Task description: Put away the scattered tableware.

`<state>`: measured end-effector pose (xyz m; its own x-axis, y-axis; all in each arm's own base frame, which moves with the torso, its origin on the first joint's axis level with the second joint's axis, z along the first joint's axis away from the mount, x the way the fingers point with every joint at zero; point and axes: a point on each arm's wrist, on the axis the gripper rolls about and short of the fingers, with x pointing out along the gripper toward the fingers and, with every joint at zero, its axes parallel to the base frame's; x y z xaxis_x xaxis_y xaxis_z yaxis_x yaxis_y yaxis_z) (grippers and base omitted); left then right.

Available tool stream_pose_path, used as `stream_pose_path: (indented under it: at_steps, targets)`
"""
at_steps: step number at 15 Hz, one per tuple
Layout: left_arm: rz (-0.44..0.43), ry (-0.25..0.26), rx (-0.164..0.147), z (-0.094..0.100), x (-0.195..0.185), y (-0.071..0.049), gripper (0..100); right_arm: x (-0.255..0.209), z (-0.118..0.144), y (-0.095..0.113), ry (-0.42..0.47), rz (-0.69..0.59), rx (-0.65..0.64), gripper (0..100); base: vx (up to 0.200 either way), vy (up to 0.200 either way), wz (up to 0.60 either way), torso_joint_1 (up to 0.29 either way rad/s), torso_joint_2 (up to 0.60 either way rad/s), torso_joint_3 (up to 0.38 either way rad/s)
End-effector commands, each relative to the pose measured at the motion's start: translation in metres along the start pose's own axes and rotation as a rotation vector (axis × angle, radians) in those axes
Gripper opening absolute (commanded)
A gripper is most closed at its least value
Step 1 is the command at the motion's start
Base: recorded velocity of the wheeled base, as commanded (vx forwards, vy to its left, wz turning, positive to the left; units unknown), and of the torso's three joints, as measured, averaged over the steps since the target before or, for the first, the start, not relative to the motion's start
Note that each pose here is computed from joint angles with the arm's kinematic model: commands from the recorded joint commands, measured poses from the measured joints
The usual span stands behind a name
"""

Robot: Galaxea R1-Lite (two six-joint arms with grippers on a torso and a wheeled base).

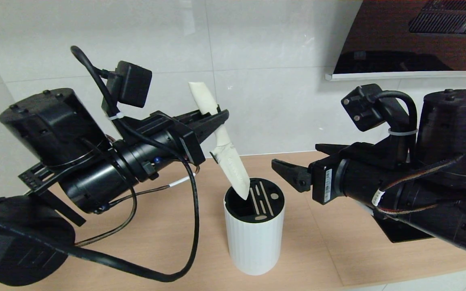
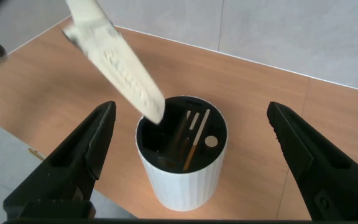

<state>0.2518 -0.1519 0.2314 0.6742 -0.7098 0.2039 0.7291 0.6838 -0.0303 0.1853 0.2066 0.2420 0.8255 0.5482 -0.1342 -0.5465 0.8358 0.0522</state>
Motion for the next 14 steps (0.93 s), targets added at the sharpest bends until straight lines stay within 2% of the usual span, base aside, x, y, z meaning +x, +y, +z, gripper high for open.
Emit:
stream_pose_path:
  at_steps: [1,3,5,9,10,14]
  targets:
    - [-0.013,0.029,-0.002,-0.008,0.000,-0.004,0,0.001,-0.001,0.000,0.003,0.000,-0.001,100,0.000,0.000,0.00,0.000,0.00,0.000]
    - [-0.015,0.047,-0.005,-0.011,-0.001,-0.005,0,0.001,-0.001,0.000,0.003,0.000,-0.001,100,0.000,0.000,0.00,0.000,0.00,0.000]
    - [-0.011,0.086,0.010,-0.016,-0.002,-0.005,0,0.001,-0.001,0.000,0.003,0.000,-0.001,100,0.000,0.000,0.00,0.000,0.00,0.000]
    - [-0.025,0.146,-0.006,-0.029,-0.001,-0.009,0,0.002,-0.002,0.000,0.009,-0.002,-0.002,100,0.000,0.000,0.00,0.000,0.00,0.000]
    - [-0.025,0.146,-0.006,-0.029,-0.001,-0.009,0,0.002,-0.002,0.000,0.009,-0.002,-0.002,100,0.000,0.000,0.00,0.000,0.00,0.000]
    - [-0.037,0.210,-0.011,-0.051,0.005,-0.012,0,0.002,-0.002,0.000,0.009,-0.002,-0.002,100,0.000,0.000,0.00,0.000,0.00,0.000]
